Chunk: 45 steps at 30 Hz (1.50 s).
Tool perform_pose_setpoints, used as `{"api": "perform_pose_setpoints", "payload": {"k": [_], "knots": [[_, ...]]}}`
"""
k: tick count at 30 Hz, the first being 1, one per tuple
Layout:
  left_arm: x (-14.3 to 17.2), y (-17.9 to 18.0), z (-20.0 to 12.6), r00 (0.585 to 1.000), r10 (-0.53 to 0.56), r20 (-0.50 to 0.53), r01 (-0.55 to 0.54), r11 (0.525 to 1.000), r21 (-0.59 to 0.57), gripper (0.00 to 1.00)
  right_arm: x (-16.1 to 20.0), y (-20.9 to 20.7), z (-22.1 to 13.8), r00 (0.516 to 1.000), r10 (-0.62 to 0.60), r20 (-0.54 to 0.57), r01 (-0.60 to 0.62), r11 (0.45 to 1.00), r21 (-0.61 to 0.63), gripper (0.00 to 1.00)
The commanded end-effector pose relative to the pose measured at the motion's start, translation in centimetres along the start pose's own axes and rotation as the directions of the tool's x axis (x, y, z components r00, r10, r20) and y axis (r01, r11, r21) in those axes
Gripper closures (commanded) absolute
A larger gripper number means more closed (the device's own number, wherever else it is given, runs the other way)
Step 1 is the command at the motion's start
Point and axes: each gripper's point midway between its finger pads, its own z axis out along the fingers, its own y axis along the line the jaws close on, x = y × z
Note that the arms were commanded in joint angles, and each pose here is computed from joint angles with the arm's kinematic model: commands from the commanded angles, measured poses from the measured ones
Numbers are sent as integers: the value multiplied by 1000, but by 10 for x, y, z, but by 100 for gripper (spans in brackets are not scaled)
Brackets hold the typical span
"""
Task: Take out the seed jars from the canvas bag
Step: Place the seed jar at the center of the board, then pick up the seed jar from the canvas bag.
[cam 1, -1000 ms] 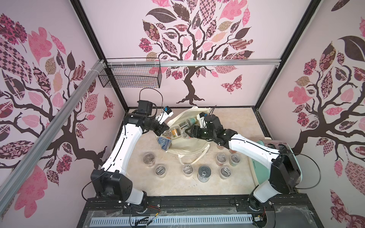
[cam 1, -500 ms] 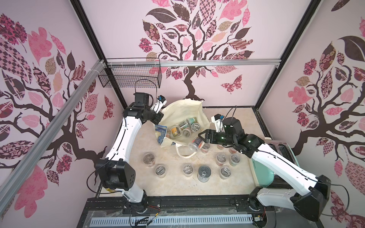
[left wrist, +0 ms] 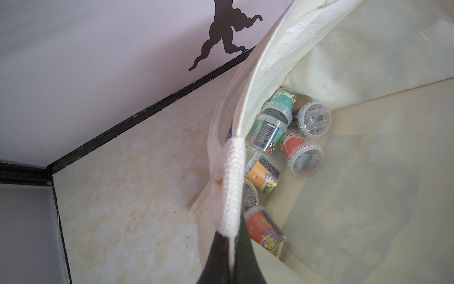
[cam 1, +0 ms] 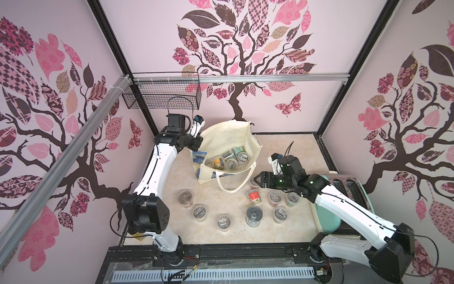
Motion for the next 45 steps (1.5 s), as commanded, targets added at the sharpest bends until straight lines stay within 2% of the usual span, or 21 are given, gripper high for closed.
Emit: {"api": "perform_pose_setpoints", "payload": {"k": [1, 3, 6, 14, 17, 21, 24, 30, 39, 45], "knots": [[-19, 7, -3, 997, 10, 75, -9, 1000, -21, 100, -2, -10, 8, 997, -72, -8, 72, 996, 61, 21], [-20, 8, -5, 997, 14, 74, -12, 1000, -28, 100, -4, -12, 10, 996, -91, -7, 91, 993, 74, 20], [-19, 1, -9, 997, 27, 77, -27, 1000, 1, 100, -14, 3, 9, 992, -124, 8, 124, 992, 24, 19], [-3, -53, -29, 993, 96, 69, -111, 959, 260, 100, -68, 81, -17, 969, -208, 133, 229, 958, -171, 21], [7, -64, -33, 991, 121, 58, -133, 944, 301, 100, -77, 101, -2, 954, -256, 158, 282, 945, -168, 21], [25, -79, -37, 988, 150, 27, -150, 924, 351, 100, -89, 110, 29, 946, -275, 172, 293, 952, -90, 20], [36, -91, -39, 986, 167, 16, -160, 911, 380, 100, -91, 107, 61, 934, -314, 171, 319, 948, -2, 19], [55, -115, -42, 978, 206, -9, -180, 877, 446, 100, -76, 78, 119, 932, -326, 157, 320, 945, 66, 16], [58, -121, -36, 984, 177, -23, -147, 878, 455, 100, -58, 40, 183, 892, -445, 78, 428, 887, 175, 8], [57, -121, -36, 985, 168, -28, -138, 882, 451, 100, -65, 15, 210, 899, -432, 72, 396, 873, 285, 2]]}}
